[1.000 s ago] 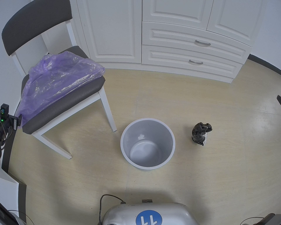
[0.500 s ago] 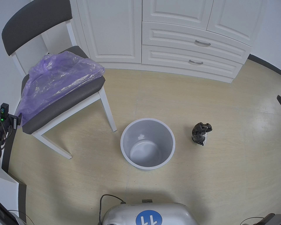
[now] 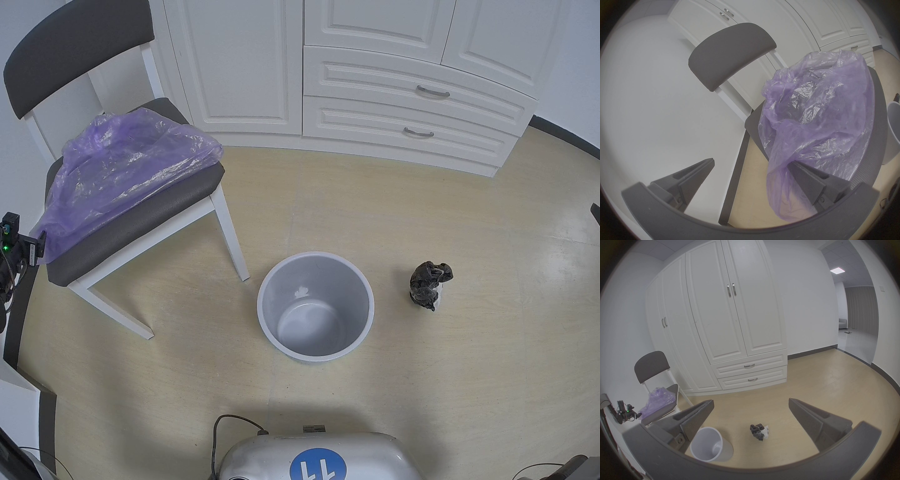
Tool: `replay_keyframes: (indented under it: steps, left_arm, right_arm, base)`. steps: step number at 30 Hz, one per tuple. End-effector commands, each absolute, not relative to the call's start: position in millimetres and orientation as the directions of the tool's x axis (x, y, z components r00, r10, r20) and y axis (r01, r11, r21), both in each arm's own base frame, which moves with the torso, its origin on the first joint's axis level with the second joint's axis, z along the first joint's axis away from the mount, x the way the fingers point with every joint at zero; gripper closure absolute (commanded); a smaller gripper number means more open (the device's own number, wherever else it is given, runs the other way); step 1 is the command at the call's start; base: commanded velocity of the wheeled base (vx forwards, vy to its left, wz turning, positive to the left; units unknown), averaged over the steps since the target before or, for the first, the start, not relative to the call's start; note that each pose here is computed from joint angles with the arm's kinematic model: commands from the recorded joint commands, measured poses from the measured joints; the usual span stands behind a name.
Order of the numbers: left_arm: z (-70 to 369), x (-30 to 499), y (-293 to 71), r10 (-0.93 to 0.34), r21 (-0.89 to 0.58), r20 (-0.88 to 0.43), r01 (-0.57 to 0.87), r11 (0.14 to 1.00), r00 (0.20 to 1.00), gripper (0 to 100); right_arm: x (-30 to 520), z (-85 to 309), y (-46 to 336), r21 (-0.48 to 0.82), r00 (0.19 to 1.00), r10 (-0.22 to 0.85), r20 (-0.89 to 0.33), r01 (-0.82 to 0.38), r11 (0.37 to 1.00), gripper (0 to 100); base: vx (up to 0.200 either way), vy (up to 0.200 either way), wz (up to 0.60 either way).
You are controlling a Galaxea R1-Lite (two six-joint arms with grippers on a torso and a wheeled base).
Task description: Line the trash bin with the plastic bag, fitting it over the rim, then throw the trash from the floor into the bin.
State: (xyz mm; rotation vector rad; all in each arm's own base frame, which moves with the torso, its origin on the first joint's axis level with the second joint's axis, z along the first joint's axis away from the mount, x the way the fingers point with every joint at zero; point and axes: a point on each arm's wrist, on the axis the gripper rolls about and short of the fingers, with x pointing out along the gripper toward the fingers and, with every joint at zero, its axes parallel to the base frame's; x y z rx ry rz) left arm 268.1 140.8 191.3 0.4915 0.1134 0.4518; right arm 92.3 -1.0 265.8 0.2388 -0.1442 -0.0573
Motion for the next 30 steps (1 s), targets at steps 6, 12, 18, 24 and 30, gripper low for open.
replay_keyframes:
  steps: [6,12,18,24,30]
  left_arm:
    - [187.3,268.5,140.6,0.44,0.471,-0.012,-0.383,0.795,0.898,100]
    - [194.1,261.1,132.8,0.432,0.437,0.008,-0.391,0.81,0.902,100]
    - [194.1,247.2,125.5,0.425,0.437,0.003,-0.383,0.814,0.905,100]
    - [190.6,233.9,115.5,0.412,0.384,-0.012,-0.376,0.843,0.911,100]
    - [193.8,210.6,99.0,0.327,0.29,0.006,-0.314,0.904,0.945,100]
  right_arm:
    - [93.1,265.5,-1.0,0.24,0.988,-0.074,0.133,0.04,0.97,0]
    - [92.4,265.0,-1.0,0.236,0.989,-0.072,0.131,0.039,0.971,0]
    - [91.2,256.5,-0.4,0.221,0.993,-0.045,0.109,0.02,0.975,0]
    - [88.3,255.6,-0.4,0.185,0.993,-0.046,0.11,0.025,0.982,0]
    - [89.7,256.1,-0.5,0.185,0.992,-0.051,0.112,0.029,0.982,0]
  base:
    - [0.0,0.0,0.0]
    - [0.0,0.0,0.0]
    - [0.0,0.0,0.0]
    - [0.0,0.0,0.0]
    - [0.0,0.0,0.0]
